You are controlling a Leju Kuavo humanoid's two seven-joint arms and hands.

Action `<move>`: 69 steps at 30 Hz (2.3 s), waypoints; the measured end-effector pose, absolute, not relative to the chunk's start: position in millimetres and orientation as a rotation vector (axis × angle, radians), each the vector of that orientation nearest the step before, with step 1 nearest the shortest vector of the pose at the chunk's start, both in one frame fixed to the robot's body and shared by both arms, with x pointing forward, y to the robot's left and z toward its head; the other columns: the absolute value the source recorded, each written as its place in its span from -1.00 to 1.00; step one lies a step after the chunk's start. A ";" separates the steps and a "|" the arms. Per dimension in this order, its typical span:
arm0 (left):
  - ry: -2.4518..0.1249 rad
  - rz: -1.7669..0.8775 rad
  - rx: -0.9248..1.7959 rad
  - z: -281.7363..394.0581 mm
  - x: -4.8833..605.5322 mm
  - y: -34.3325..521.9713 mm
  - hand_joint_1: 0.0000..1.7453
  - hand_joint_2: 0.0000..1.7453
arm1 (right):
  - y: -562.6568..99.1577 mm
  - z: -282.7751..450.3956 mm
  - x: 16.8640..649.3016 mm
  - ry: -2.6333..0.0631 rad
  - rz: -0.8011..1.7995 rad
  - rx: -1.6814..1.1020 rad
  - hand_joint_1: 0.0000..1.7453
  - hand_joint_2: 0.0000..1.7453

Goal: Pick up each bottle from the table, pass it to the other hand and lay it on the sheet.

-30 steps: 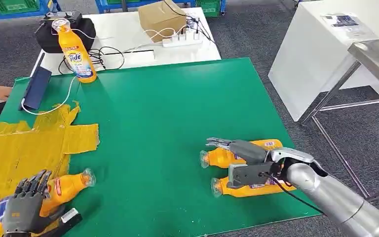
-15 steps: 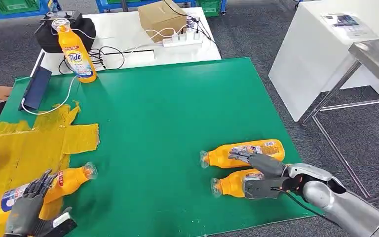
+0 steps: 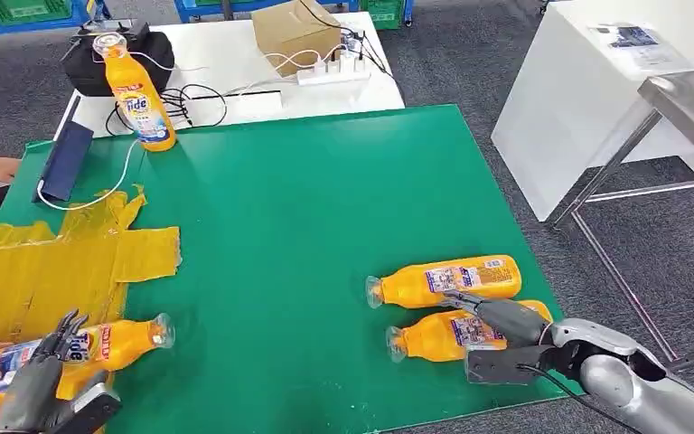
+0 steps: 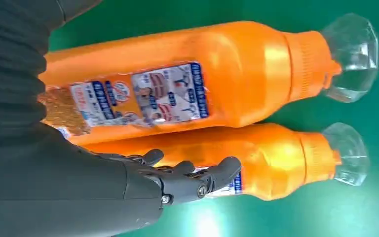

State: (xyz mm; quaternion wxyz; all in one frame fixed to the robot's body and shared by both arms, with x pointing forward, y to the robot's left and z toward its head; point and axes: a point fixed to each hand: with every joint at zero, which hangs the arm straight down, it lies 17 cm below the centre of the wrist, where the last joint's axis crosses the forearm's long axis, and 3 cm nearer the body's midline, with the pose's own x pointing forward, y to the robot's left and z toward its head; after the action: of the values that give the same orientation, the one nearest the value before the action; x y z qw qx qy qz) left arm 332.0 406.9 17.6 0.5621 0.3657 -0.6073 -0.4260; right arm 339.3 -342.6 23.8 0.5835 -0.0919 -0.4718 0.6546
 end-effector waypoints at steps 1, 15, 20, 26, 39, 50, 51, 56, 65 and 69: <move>-1.430 -1.000 0.862 17.6 331.9 407.2 -1.00 -1.00 | -343.6 24.2 338.7 -1.100 1.528 -0.216 -1.00 1.00; -1.448 -0.984 0.857 20.5 331.8 408.3 -1.00 -1.00 | -389.3 19.2 320.0 -0.953 1.589 -0.325 -1.00 1.00; -1.462 -0.966 0.855 23.9 339.7 406.6 -1.00 -1.00 | -416.5 4.6 313.0 -0.826 1.663 -0.407 -1.00 1.00; -1.476 -0.947 0.856 24.9 357.8 399.9 -1.00 -1.00 | -452.4 -22.7 307.4 -0.691 1.695 -0.490 1.00 1.00; -1.521 -0.912 0.805 25.9 382.4 380.9 -1.00 -1.00 | -460.6 -71.7 321.5 -0.640 1.623 -0.463 1.00 1.00; -1.622 -0.705 0.521 34.7 379.8 366.1 -1.00 -1.00 | -408.4 -58.5 330.7 -0.825 1.394 -0.171 1.00 1.00; -1.652 -0.629 0.435 41.9 378.1 361.5 -1.00 -1.00 | -391.3 -48.1 333.4 -0.892 1.332 -0.087 1.00 1.00; -1.781 -0.263 -0.007 101.4 369.4 328.7 -1.00 1.00 | -264.4 7.7 341.4 -1.215 1.084 0.296 1.00 1.00; -1.905 -0.118 -0.193 159.8 352.3 287.3 -1.00 1.00 | -167.6 98.1 388.2 -1.502 1.030 0.366 1.00 1.00; -1.920 -0.109 -0.278 175.3 351.3 261.5 -1.00 1.00 | -138.0 127.4 414.3 -1.566 1.030 0.344 1.00 1.00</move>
State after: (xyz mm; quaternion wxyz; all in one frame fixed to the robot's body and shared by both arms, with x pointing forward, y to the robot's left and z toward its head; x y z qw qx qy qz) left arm 351.3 261.5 175.3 0.5641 -0.1180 -0.8159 -0.0463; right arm 414.3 -138.0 127.4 0.5794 0.1472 -0.6696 0.4407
